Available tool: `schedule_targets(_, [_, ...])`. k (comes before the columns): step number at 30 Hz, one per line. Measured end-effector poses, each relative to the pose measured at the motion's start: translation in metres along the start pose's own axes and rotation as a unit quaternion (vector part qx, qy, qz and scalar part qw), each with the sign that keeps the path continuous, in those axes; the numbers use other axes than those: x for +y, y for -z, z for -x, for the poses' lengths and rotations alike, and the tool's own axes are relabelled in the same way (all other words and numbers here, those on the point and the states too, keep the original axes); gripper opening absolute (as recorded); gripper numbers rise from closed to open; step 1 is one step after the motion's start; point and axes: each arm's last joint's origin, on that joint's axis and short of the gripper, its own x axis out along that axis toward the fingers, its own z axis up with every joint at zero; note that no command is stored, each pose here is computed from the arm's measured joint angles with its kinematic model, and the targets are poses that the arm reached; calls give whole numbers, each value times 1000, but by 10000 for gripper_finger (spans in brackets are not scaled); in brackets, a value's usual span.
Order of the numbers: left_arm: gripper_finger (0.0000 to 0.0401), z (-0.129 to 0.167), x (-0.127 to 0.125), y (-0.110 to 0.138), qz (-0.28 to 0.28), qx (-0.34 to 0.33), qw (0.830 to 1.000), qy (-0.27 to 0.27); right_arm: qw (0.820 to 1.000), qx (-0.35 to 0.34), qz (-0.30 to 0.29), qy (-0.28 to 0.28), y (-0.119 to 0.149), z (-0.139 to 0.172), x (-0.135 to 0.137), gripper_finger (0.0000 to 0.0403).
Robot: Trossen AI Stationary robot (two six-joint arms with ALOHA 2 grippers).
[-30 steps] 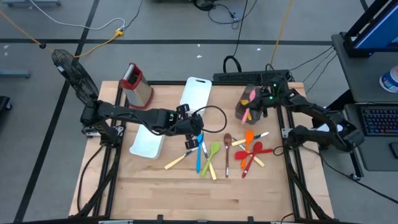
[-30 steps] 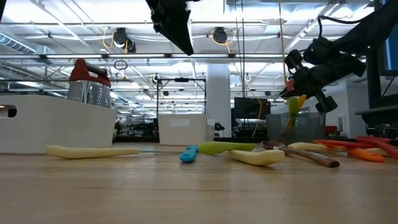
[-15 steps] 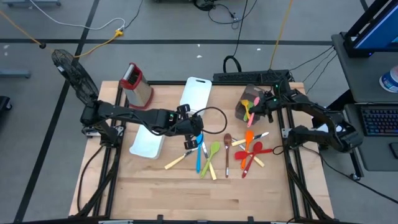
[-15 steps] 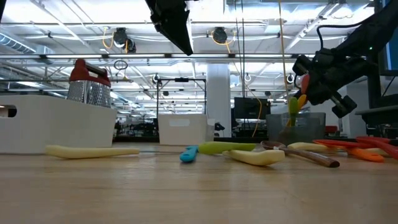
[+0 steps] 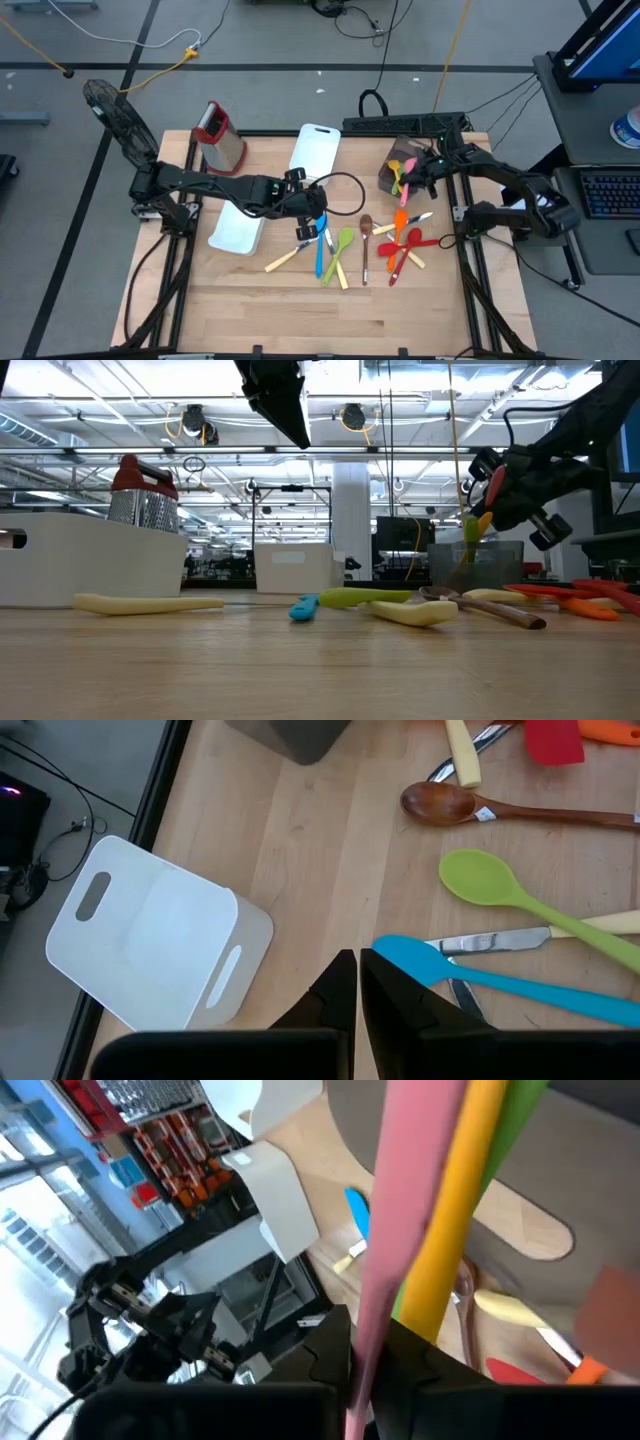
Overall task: Pick & Place Kitchen Items
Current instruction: Put the pink spatula into the black bin
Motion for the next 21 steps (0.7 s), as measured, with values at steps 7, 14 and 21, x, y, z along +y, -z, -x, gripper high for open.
schedule_targets(7, [21, 0, 0, 0, 0, 0, 1000, 0, 1000, 11, 24, -10, -13, -6, -2, 28])
schedule_targets(14, [21, 0, 0, 0, 0, 0, 1000, 0, 998, 13, 48, -32, -18, -7, 5, 29])
schedule_targets(21, [21, 0, 0, 0, 0, 0, 1000, 0, 998, 12, 58, -33, -18, -7, 5, 29])
